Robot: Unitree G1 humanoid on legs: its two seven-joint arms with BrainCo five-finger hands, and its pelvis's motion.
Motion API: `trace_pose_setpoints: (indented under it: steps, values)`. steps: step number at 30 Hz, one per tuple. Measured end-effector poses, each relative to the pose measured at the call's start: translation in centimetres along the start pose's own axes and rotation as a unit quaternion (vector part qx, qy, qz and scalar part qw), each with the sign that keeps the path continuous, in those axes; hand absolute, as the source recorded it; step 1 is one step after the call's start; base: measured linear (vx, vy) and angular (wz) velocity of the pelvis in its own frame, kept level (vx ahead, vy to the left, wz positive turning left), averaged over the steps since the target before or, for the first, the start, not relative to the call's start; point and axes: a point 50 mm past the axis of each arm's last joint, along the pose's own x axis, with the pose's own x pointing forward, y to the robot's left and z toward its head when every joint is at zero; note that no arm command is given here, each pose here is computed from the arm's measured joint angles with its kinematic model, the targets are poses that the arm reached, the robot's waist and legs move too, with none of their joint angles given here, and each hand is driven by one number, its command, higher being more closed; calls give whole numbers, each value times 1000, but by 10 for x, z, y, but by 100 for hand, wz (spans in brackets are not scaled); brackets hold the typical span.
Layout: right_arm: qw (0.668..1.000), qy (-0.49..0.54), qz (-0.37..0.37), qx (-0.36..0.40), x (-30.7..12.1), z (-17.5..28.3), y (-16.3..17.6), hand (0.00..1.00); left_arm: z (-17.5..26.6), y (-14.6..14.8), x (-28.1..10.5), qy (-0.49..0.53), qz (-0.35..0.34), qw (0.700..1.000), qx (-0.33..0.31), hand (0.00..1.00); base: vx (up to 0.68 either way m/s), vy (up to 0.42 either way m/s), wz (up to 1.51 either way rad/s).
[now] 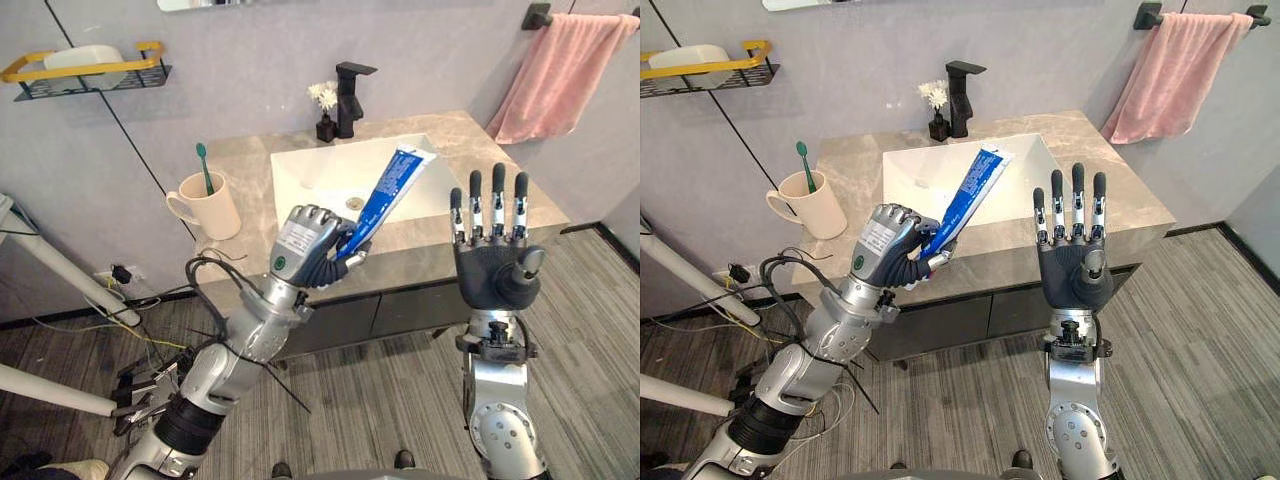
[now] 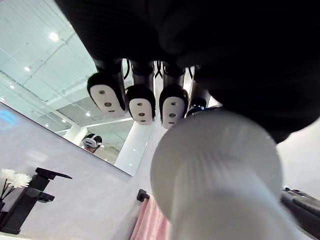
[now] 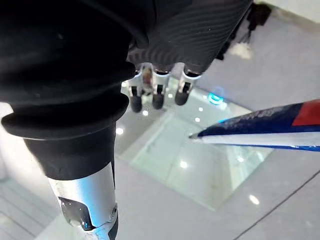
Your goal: Organize washtable
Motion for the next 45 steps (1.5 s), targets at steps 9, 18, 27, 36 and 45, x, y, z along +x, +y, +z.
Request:
trace_pose_setpoints:
  steps: [9,18,27,36,45]
  values:
    - [999,3,-33,5,3,-7,-7,0,5,-7,-2,-7,-7,1000,-11,100,0,0,0]
    - [998,18,-50,15,1,-12,-13,0,17,-19,-6,-27,-34,999,-32,100,0,0,0]
    - [996,69,-55,15,-2,-22,-19,0,25,-37,-16,-51,-93,993,-57,100,0,0,0]
    - [993,102,-55,8,-5,-24,-21,0,28,-44,-20,-57,-114,990,-64,100,0,0,0]
    - [991,120,-57,8,-6,-25,-22,100,27,-47,-23,-57,-131,987,-70,100,0,0,0]
